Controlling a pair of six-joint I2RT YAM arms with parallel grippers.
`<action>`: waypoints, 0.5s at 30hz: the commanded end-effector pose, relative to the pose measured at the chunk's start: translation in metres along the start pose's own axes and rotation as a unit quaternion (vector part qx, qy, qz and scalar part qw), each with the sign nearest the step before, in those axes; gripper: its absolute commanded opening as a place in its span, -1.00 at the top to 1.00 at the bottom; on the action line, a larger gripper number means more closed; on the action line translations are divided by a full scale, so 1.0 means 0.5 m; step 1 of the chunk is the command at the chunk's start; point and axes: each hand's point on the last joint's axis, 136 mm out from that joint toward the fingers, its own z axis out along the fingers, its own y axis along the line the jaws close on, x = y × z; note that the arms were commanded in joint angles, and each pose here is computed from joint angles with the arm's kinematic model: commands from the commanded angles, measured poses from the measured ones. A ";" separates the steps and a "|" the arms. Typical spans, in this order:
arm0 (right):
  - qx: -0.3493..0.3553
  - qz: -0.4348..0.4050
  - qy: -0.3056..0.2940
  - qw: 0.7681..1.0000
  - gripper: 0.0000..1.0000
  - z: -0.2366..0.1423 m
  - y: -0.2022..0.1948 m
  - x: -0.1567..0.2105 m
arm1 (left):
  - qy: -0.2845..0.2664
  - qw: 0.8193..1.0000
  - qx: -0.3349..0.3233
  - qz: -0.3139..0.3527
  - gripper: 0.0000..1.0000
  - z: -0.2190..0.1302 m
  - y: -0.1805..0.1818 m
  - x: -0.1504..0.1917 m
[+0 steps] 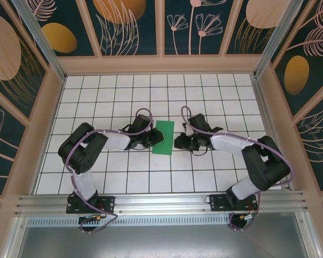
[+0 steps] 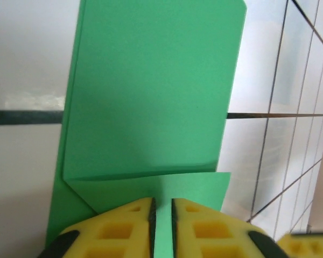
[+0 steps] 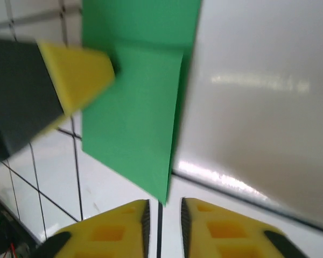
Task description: Fold a paper plane with a square sheet of paper (pick it up from the middle)
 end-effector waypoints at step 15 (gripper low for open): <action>-0.042 -0.032 0.010 0.999 0.32 0.086 0.025 -0.123 | -0.050 0.998 0.027 -0.019 0.17 -0.078 -0.021 -0.001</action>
